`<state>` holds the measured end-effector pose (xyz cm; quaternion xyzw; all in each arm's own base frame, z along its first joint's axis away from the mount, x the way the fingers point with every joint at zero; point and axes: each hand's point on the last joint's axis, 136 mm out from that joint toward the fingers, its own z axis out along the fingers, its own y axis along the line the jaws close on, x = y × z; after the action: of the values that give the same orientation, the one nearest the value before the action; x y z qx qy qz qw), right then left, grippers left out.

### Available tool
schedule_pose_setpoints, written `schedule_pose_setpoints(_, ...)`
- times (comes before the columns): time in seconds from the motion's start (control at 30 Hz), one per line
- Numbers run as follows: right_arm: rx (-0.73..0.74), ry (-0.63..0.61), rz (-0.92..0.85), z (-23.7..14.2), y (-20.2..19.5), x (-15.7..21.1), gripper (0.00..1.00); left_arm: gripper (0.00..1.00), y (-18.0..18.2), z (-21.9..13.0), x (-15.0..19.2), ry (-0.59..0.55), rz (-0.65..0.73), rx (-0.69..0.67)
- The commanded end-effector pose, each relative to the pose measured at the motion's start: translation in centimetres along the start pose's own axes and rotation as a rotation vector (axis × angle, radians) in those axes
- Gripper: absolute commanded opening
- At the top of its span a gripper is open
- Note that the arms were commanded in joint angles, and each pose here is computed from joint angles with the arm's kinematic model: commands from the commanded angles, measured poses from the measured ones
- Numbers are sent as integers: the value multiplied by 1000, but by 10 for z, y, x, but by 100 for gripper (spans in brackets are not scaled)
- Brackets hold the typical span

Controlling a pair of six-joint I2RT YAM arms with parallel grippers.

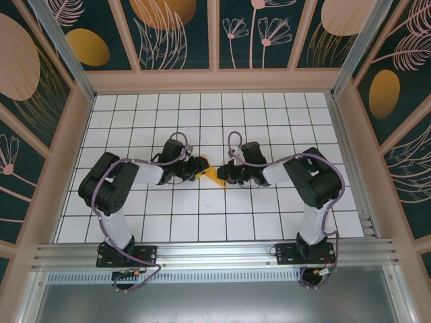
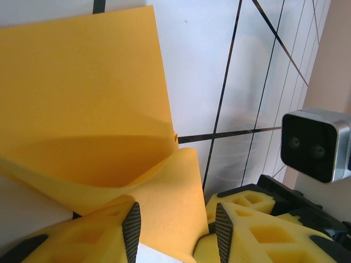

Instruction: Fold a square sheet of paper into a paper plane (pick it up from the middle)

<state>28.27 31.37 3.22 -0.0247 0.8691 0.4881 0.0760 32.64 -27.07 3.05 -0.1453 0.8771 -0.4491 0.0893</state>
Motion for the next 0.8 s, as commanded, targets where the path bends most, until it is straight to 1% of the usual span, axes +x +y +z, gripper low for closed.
schedule_pose_setpoints(0.0, 18, 25, -7, -3, -7, 10, 12, 44, 30, 3, 0, -16, -42, -113)
schedule_pose_setpoints(0.23, 38, 20, 8, -4, -18, 12, 4, 44, 31, 4, -1, -14, -40, -119)
schedule_pose_setpoints(0.5, 55, 30, 30, -2, -27, 17, 0, 45, 17, 4, -7, -13, -8, -96)
schedule_pose_setpoints(0.6, 46, 33, 50, -1, -29, 20, 0, 46, 4, 4, -9, -5, 17, -58)
schedule_pose_setpoints(0.63, 40, 12, 74, -6, -34, 12, 0, 47, -2, 4, -9, -3, 29, -35)
schedule_pose_setpoints(0.77, -2, 12, 100, -6, -28, 10, 0, 50, -25, -1, -8, 7, 85, 47)
